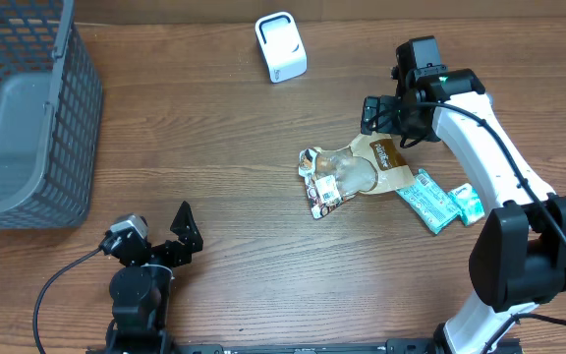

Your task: Scan the item barcode

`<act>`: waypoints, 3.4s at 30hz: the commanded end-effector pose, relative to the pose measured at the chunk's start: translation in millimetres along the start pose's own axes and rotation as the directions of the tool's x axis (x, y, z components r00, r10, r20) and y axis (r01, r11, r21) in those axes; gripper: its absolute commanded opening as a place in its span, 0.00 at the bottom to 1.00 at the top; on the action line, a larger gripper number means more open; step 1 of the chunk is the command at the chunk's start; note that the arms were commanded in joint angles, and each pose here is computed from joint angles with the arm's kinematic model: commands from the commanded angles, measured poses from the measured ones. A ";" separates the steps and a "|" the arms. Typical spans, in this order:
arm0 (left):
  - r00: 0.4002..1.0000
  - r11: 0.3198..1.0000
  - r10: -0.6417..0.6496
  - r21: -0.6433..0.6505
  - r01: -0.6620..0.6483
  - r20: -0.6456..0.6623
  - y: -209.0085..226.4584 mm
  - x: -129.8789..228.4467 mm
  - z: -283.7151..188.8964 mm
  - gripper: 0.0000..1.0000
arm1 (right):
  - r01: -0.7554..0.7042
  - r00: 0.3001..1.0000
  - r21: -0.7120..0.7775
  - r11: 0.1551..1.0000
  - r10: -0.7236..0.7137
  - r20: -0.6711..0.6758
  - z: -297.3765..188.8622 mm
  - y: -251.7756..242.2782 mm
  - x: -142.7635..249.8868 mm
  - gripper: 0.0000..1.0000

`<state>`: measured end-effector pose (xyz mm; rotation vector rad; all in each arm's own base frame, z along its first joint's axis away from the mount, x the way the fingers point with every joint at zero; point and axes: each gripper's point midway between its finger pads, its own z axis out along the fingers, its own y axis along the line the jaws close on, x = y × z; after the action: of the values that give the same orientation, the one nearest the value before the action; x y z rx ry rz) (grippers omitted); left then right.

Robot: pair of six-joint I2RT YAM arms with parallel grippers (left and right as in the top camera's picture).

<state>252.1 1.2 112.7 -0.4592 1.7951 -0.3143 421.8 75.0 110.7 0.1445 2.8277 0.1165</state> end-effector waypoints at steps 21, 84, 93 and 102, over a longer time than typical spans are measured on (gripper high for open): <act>0.958 0.970 0.221 0.057 -0.235 0.182 -19.1 -34.8 -17.1 1.00 | -0.005 1.000 0.009 1.000 0.005 0.017 -3.7 -2.2 -2.8 1.00; 0.939 0.951 0.288 0.059 -0.303 0.186 -21.8 -34.3 -17.5 1.00 | -0.005 1.000 0.009 1.000 0.005 0.017 -3.7 -2.2 -2.8 1.00; 0.939 0.951 0.288 0.059 -0.303 0.186 -21.8 -34.3 -17.5 1.00 | -0.005 1.000 0.010 1.000 0.005 0.013 -1.7 -2.4 -2.2 1.00; 0.939 0.951 0.288 0.059 -0.303 0.186 -21.8 -34.3 -17.5 1.00 | -0.003 0.991 -0.024 1.000 0.006 0.132 -50.2 1.8 -14.8 1.00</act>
<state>246.5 -2.0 154.8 -0.1640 1.6506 -0.1451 421.8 75.1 116.2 0.1442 2.8143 0.1209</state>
